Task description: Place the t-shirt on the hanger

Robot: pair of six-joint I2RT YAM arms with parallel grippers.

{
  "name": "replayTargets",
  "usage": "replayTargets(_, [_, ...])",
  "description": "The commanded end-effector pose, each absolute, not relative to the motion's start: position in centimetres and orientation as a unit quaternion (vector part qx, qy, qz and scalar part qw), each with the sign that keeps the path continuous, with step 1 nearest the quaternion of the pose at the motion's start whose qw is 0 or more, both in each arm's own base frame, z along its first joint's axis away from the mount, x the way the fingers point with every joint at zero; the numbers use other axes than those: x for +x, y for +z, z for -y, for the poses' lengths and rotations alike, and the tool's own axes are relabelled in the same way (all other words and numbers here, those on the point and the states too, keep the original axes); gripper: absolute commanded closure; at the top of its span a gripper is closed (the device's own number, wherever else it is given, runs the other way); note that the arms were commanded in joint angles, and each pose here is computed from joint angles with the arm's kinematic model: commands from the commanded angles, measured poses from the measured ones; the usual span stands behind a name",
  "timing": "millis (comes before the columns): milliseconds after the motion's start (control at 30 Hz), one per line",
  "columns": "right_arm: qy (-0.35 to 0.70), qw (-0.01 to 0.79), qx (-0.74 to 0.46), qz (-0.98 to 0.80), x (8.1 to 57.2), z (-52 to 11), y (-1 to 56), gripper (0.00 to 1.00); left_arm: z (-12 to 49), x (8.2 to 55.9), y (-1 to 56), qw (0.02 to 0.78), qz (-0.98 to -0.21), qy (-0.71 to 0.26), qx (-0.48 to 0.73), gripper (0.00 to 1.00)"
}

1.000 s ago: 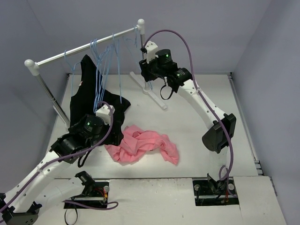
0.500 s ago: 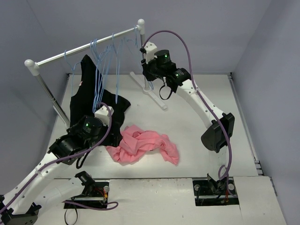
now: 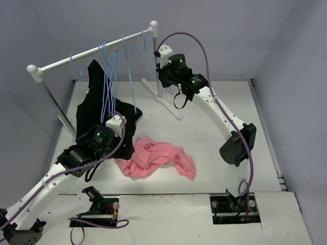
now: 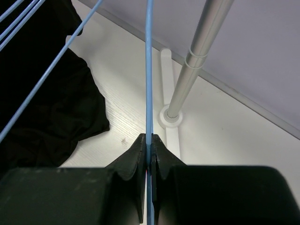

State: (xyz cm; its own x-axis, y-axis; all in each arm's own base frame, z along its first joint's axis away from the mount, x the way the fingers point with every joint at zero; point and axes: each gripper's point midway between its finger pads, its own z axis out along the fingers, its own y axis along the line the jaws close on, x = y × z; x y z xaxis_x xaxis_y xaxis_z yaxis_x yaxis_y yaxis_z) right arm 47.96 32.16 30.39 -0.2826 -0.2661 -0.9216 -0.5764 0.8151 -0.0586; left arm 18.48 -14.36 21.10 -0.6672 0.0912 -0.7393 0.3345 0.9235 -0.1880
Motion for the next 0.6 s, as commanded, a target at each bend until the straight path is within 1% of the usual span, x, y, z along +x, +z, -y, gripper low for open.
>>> replayTargets(0, [0.136,0.630,-0.239,-0.726,46.4,-30.4,40.3,1.00,15.1,19.1,22.4,0.403,-0.891,-0.165,0.128,0.29])
replayTargets(133, [0.122,0.648,-0.230,-0.715,45.4,-29.3,42.4,1.00,15.3,19.3,22.2,0.398,-0.894,-0.161,0.127,0.29])
replayTargets(367, [0.125,0.654,-0.235,-0.708,43.4,-28.6,43.4,1.00,15.7,19.7,22.1,0.392,-0.898,-0.160,0.122,0.29])
replayTargets(500, [0.138,0.635,-0.241,-0.721,41.1,-28.1,41.7,1.00,16.1,19.8,21.2,0.379,-0.903,-0.162,0.118,0.29])
replayTargets(567, [0.143,0.614,-0.247,-0.736,39.7,-27.9,39.2,1.00,16.7,19.9,20.7,0.371,-0.905,-0.171,0.116,0.29])
